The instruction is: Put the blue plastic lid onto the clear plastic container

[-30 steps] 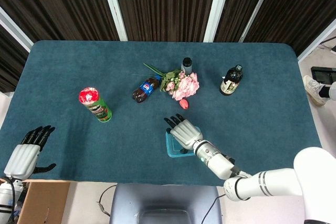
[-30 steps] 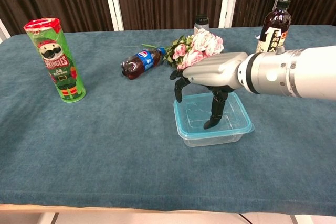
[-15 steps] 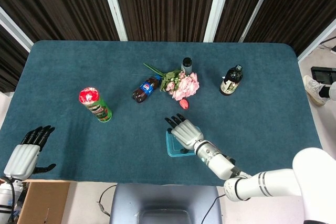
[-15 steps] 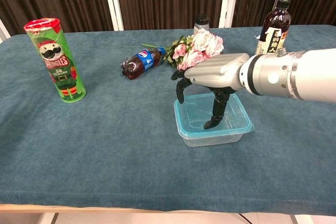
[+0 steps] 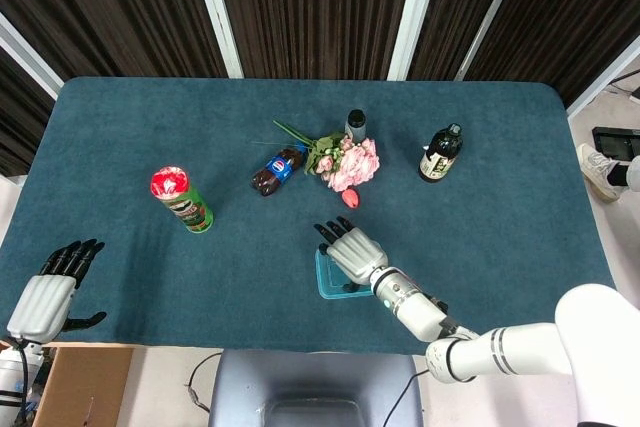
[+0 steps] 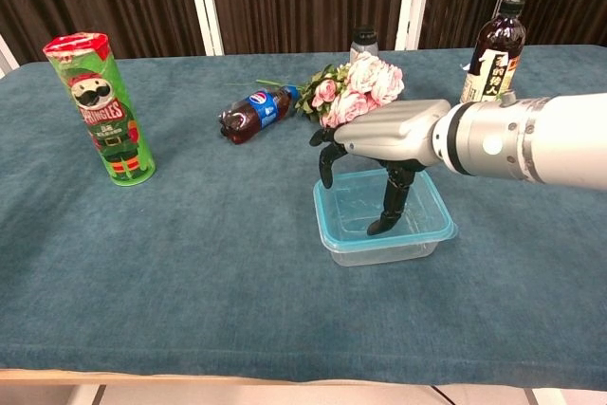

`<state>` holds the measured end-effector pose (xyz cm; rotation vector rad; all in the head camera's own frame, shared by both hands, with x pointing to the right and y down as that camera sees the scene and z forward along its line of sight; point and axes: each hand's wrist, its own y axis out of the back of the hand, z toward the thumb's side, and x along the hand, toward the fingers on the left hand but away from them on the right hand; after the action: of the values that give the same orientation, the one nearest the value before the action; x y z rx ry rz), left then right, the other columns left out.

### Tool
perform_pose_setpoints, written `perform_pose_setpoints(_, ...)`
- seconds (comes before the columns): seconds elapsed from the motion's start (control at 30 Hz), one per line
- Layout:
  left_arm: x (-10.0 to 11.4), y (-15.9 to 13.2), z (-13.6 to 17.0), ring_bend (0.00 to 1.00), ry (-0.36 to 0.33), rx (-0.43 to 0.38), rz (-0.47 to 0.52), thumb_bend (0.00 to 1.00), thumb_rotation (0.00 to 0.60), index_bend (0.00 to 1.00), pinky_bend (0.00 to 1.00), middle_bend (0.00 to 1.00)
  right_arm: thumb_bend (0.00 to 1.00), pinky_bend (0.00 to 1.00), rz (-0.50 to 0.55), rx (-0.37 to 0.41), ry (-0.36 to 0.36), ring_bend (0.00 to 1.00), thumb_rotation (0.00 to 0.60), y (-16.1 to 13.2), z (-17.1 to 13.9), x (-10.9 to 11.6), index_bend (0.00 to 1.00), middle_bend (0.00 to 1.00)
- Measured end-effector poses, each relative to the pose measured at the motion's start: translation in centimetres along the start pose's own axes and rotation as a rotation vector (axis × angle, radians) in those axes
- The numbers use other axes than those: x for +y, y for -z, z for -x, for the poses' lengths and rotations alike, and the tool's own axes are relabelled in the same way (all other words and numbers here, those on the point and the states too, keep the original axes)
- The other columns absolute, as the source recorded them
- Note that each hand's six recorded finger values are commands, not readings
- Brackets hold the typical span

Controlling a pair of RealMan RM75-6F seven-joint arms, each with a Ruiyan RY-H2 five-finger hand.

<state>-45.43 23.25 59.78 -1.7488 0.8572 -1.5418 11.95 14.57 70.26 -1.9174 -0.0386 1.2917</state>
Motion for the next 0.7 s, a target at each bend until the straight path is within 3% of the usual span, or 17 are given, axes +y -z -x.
perform_pose_setpoints(0.33, 0.0, 0.0, 0.0, 0.03, 0.000, 0.000, 0.001, 0.45, 0.600, 0.00, 0.11, 0.05, 0.32, 0.00, 0.014, 0.000, 0.007, 0.00, 0.600, 0.1, 0.1, 0.1, 0.44, 0.07)
perform_pose_setpoints(0.7, -0.1, -0.1, 0.1, 0.03, 0.001, -0.005, -0.002, 0.45, 0.600, 0.00, 0.11, 0.05, 0.32, 0.00, 0.095, -0.034, 0.122, 0.00, 0.600, 2.5, -2.6, 4.0, 0.44, 0.07)
